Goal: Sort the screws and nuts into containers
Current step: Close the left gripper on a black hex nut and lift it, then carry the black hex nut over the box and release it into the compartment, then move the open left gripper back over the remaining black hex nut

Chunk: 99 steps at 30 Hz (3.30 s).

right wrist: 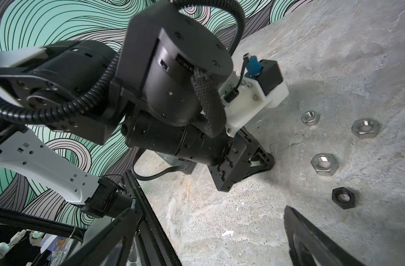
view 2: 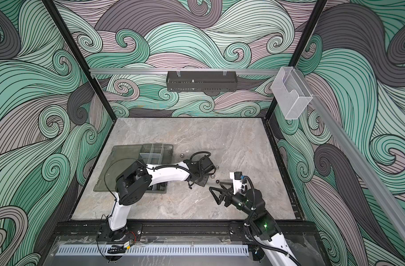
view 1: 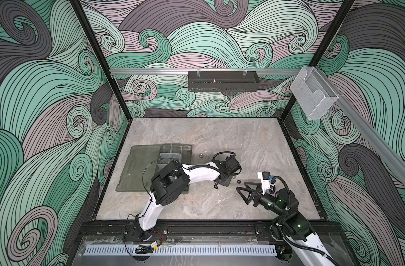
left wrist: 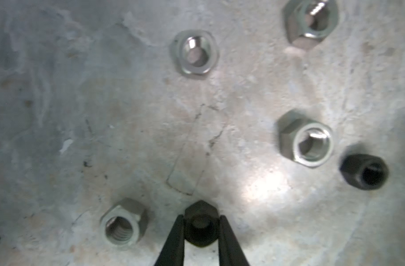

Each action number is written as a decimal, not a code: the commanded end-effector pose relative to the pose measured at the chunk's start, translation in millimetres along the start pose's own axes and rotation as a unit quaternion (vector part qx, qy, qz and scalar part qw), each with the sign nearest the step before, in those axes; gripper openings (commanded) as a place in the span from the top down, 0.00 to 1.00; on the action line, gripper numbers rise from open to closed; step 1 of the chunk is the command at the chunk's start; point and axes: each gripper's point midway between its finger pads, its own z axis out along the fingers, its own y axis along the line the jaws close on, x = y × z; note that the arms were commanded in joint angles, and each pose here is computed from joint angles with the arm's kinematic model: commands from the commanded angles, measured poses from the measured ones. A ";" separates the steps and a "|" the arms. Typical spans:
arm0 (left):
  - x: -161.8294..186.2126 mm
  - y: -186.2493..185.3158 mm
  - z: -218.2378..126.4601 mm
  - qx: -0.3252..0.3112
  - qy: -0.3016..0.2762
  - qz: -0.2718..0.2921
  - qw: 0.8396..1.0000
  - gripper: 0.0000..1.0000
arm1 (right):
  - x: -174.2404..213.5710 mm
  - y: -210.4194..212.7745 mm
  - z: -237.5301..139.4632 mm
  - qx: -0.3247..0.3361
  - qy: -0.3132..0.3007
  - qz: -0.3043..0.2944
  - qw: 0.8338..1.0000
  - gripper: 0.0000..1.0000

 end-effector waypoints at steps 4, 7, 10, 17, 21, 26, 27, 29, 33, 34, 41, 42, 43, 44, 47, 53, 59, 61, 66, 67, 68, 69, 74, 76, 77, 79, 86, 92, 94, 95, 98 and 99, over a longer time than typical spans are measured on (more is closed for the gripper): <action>-12.7 20.0 -30.7 0.007 -0.034 -0.016 0.999 0.79 | 26.7 -26.7 5.1 0.037 0.032 0.028 0.998 0.00; -20.0 22.7 -42.9 0.019 -0.052 -0.017 0.998 0.80 | 26.6 -31.9 5.7 0.048 0.027 0.031 0.998 0.00; -25.5 24.4 -56.7 0.033 -0.065 -0.022 0.997 0.80 | 24.6 -45.0 7.1 0.081 0.018 0.038 0.996 0.00; -23.8 58.8 -88.1 0.018 -0.076 -0.043 0.996 0.80 | 8.7 -43.9 25.0 0.092 0.043 -0.004 0.995 0.01; -13.2 92.5 -103.1 0.008 -0.078 -0.074 0.994 0.80 | -5.6 -31.6 44.0 0.074 0.086 -0.047 0.992 0.00; 4.4 132.6 -120.9 -0.008 -0.070 -0.108 0.992 0.80 | -26.6 -21.3 64.7 0.044 0.075 -0.093 0.992 0.00; 8.7 141.2 -124.3 -0.013 -0.067 -0.117 0.991 0.80 | -31.3 -21.2 68.3 0.044 0.068 -0.103 0.991 0.00; 16.7 156.0 -128.7 -0.023 -0.061 -0.128 0.990 0.80 | -35.8 -21.3 74.2 0.043 0.068 -0.121 0.989 0.00; 34.5 183.3 -134.5 -0.038 -0.047 -0.161 0.985 0.80 | -29.0 -15.6 85.7 0.023 0.081 -0.158 0.984 0.00; 39.2 189.0 -133.4 -0.039 -0.041 -0.170 0.984 0.80 | -23.4 -10.3 88.3 0.010 0.080 -0.175 0.981 0.00; 55.9 218.9 -117.3 -0.049 -0.001 -0.209 0.977 0.80 | 4.9 24.9 94.3 -0.050 0.077 -0.283 0.955 0.01; 56.1 222.4 -113.5 -0.050 0.004 -0.216 0.975 0.80 | 4.8 26.0 93.6 -0.053 0.072 -0.285 0.954 0.01; 55.6 225.4 -110.5 -0.050 0.006 -0.224 0.973 0.80 | 5.8 25.9 93.1 -0.054 0.072 -0.287 0.954 0.01; 55.7 226.9 -106.4 -0.050 0.011 -0.228 0.972 0.80 | 5.8 25.7 93.1 -0.052 0.072 -0.289 0.953 0.01; 59.0 236.1 -95.6 -0.072 0.031 -0.240 0.968 0.80 | 7.3 26.6 93.7 -0.056 0.073 -0.292 0.952 0.01; 75.3 248.3 -91.7 -0.109 0.060 -0.243 0.962 0.80 | 13.0 30.1 97.8 -0.072 0.089 -0.287 0.951 0.01; 85.5 247.9 -77.8 -0.105 0.068 -0.246 0.961 0.80 | 14.0 32.9 98.2 -0.079 0.089 -0.285 0.951 0.01; 84.0 248.5 -74.8 -0.105 0.068 -0.245 0.961 0.80 | 15.4 29.5 98.7 -0.072 0.093 -0.286 0.951 0.01; 77.6 254.2 -69.9 -0.115 0.066 -0.243 0.961 0.79 | 16.5 27.4 98.2 -0.066 0.098 -0.285 0.951 0.01; 76.7 253.7 -69.5 -0.113 0.066 -0.244 0.961 0.79 | 16.3 27.4 97.9 -0.066 0.096 -0.286 0.951 0.01; 76.0 253.6 -68.5 -0.112 0.064 -0.244 0.961 0.79 | 15.6 27.5 98.0 -0.066 0.095 -0.287 0.951 0.01; 75.7 253.7 -67.2 -0.113 0.064 -0.244 0.961 0.78 | 14.9 28.1 98.3 -0.066 0.094 -0.287 0.951 0.01; 74.5 252.9 -65.9 -0.110 0.064 -0.245 0.961 0.76 | 17.5 25.1 99.1 -0.062 0.100 -0.283 0.952 0.01; 73.5 253.1 -65.1 -0.110 0.062 -0.246 0.961 0.76 | 17.3 25.9 98.5 -0.063 0.100 -0.283 0.952 0.01; 73.9 252.9 -65.0 -0.110 0.064 -0.247 0.961 0.76 | 16.7 26.0 97.9 -0.062 0.098 -0.283 0.952 0.01; 74.9 250.7 -65.5 -0.104 0.066 -0.249 0.961 0.76 | 15.6 25.8 96.9 -0.060 0.095 -0.284 0.952 0.01; 70.4 250.7 -73.9 -0.102 0.054 -0.248 0.962 0.71 | 14.7 24.2 96.0 -0.055 0.092 -0.284 0.953 0.01; 71.1 246.8 -75.5 -0.090 0.043 -0.255 0.962 0.68 | 14.7 25.4 95.5 -0.058 0.092 -0.283 0.953 0.01; 71.7 247.2 -78.6 -0.089 0.035 -0.255 0.962 0.68 | 15.2 24.5 96.3 -0.056 0.094 -0.282 0.953 0.01; 71.8 247.2 -80.7 -0.089 0.033 -0.254 0.963 0.68 | 15.7 23.7 96.9 -0.055 0.095 -0.282 0.953 0.01; 70.0 247.4 -86.2 -0.088 0.027 -0.250 0.964 0.68 | 17.2 23.7 98.1 -0.057 0.100 -0.279 0.953 0.01; 70.0 247.5 -86.4 -0.088 0.026 -0.251 0.964 0.68 | 17.5 24.3 98.0 -0.058 0.102 -0.278 0.953 0.01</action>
